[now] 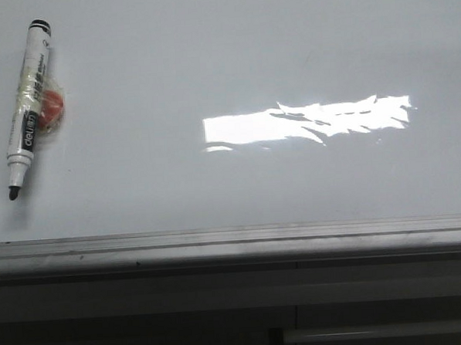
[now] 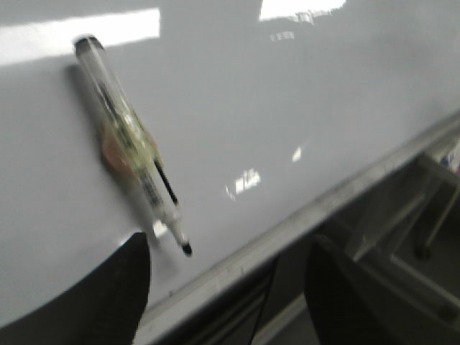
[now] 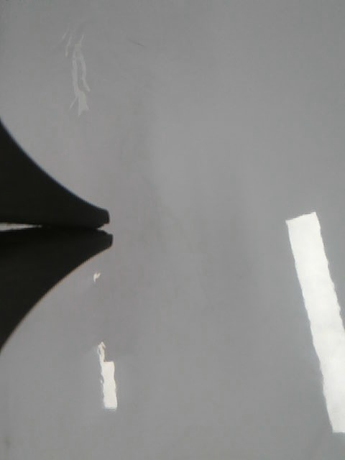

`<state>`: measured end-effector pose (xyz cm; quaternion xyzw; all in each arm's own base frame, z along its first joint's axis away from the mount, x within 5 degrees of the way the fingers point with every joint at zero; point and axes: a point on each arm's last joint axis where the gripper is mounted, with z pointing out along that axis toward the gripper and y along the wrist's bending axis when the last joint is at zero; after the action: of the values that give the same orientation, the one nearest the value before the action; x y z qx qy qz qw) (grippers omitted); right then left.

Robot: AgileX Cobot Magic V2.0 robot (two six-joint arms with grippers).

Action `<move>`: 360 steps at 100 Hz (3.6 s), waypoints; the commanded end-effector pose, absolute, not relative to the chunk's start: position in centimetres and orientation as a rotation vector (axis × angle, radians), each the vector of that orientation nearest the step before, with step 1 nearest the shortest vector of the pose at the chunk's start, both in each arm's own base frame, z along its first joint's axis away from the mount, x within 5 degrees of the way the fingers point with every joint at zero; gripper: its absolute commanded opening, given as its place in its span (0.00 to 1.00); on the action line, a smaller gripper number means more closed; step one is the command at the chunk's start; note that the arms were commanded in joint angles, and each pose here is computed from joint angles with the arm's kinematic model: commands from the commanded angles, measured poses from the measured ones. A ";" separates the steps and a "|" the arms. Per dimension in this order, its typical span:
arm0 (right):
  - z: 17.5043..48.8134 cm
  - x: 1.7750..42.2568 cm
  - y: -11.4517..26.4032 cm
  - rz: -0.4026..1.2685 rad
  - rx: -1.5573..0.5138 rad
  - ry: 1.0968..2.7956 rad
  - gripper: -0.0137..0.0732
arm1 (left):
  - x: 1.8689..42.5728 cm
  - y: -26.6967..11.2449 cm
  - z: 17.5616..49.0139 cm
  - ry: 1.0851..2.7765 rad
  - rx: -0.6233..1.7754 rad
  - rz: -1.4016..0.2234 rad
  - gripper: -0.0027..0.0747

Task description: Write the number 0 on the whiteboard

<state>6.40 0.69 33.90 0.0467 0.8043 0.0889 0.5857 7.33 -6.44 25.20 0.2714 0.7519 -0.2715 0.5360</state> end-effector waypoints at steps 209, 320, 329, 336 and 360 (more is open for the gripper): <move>35.5 6.6 0.7 0.206 0.099 1.785 0.09 | 15.0 -12.5 21.3 1.838 0.284 -0.626 0.01; 37.9 7.2 3.6 0.430 -0.301 1.518 0.09 | 12.5 -16.7 28.4 1.492 0.910 -0.614 0.01; 37.0 7.9 4.9 0.469 -0.399 1.597 0.09 | 12.3 -16.8 29.1 1.531 0.939 -0.595 0.01; 36.2 8.6 5.9 0.491 -0.453 1.672 0.09 | 11.7 -17.2 29.5 1.553 1.003 -0.585 0.01; 33.5 11.3 9.1 0.631 -0.432 1.947 0.09 | 8.6 -18.1 28.0 1.536 1.398 -0.424 0.01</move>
<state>10.34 8.12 32.81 -0.1903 0.8082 0.2405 0.5028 9.33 -17.74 26.79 0.5528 0.6586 -0.1772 0.4788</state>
